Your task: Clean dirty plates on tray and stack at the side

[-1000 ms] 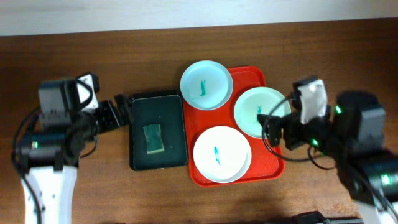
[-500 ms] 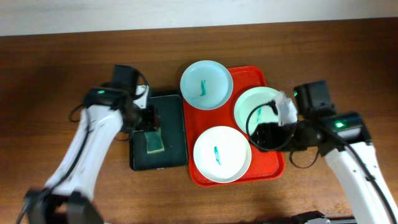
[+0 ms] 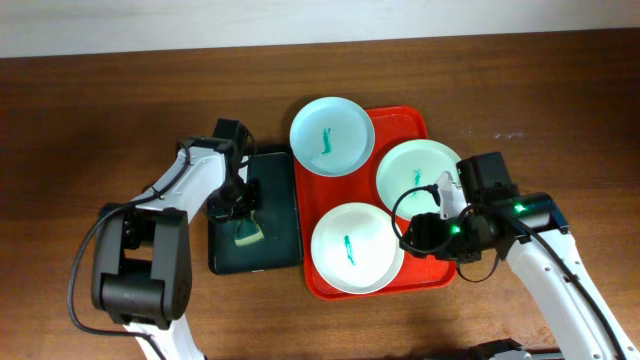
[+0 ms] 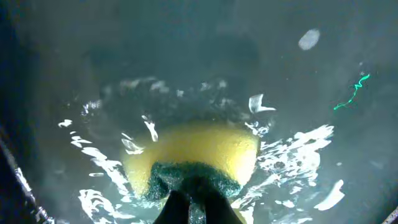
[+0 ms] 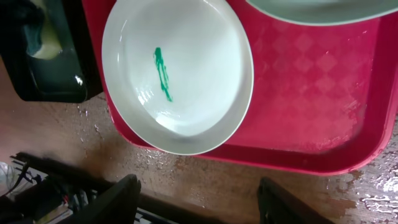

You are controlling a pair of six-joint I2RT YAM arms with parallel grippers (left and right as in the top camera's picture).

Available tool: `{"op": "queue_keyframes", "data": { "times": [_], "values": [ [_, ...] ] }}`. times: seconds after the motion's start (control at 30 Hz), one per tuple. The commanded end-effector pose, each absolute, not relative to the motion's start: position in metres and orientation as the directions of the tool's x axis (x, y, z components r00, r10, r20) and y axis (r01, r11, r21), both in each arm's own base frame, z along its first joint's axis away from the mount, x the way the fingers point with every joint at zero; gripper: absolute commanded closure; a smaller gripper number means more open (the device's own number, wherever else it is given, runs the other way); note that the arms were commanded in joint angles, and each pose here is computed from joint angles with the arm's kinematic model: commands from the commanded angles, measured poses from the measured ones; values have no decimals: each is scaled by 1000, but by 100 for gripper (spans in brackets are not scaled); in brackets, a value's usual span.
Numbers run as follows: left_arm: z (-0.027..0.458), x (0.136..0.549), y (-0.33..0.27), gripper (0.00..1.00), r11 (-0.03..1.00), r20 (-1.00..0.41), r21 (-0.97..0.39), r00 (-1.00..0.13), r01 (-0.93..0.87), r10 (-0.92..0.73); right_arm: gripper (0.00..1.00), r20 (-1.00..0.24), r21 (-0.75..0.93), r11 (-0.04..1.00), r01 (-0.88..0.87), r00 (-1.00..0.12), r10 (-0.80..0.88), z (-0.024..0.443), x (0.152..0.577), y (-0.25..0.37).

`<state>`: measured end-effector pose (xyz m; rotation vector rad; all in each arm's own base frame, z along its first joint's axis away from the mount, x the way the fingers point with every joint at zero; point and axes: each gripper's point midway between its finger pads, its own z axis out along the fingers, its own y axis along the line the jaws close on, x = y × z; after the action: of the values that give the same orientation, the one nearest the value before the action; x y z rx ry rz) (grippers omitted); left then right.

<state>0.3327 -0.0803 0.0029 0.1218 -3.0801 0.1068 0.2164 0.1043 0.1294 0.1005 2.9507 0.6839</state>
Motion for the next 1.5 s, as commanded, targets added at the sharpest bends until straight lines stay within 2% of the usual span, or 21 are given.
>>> {"op": "queue_keyframes", "data": {
  "times": [0.0,0.13,0.17,0.23,0.33,0.47,0.53,0.57,0.6,0.8,0.87,0.9,0.93,1.0,1.07,1.27,1.33,1.37,1.4,1.47],
  "values": [
    [13,339,-85,87,994,82,-70,-993,-85,-80,38,-104,429,903,39,-990,92,128,219,103],
    [44,334,-84,45,994,94,-67,-992,-85,-79,38,-110,400,915,44,-989,96,126,220,98],
    [46,329,-83,39,994,111,-62,-991,-87,-79,37,-110,384,922,48,-989,98,125,219,95],
    [46,315,-80,38,995,163,-46,-983,-90,-81,37,-106,357,933,56,-989,100,123,218,90],
    [37,296,-81,44,994,230,-47,-969,-101,-88,37,-100,349,935,60,-990,101,122,216,89],
    [12,281,-100,58,984,254,-133,-964,-118,-81,36,-102,349,935,59,-990,101,122,217,89],
    [-1,277,-105,75,985,237,-143,-969,-100,-64,36,-104,349,935,58,-989,101,122,217,89],
    [-8,277,-106,92,986,221,-141,-974,-89,-56,36,-106,349,935,58,-989,101,122,217,89],
    [-14,277,-104,100,988,203,-129,-978,-79,-52,36,-108,350,935,57,-989,101,122,218,89],
    [5,298,-91,100,997,152,-43,-987,-67,-60,36,-108,350,935,57,-989,101,122,218,89],
    [23,307,-92,81,997,139,-42,-988,-66,-59,36,-109,345,937,59,-989,103,122,218,88],
    [31,311,-92,75,997,129,-41,-990,-63,-58,36,-106,334,939,77,-987,118,121,218,86],
    [42,318,-92,59,998,112,-38,-992,-58,-53,36,-99,299,946,125,-982,161,119,218,79],
    [45,321,-92,51,998,100,-33,-994,-56,-52,36,-96,268,951,156,-978,187,117,218,73],
    [41,318,-87,50,998,106,-10,-993,-55,-54,36,-83,263,952,159,-979,187,116,216,73],
    [3,291,-81,66,991,152,12,-979,-134,-134,32,-16,228,957,178,-982,186,101,213,70],
    [-6,285,-85,76,990,165,-17,-977,-139,-134,32,9,211,960,184,-982,187,95,214,69],
    [-9,284,-87,85,990,163,-29,-978,-140,-134,32,22,208,961,185,-983,184,91,215,69],
    [-11,285,-87,100,990,158,-33,-978,-140,-133,32,32,204,961,186,-983,183,87,217,70],
    [-8,289,-88,100,989,143,-39,-981,-140,-133,37,48,199,962,189,-982,183,80,220,70]
  ]
}}
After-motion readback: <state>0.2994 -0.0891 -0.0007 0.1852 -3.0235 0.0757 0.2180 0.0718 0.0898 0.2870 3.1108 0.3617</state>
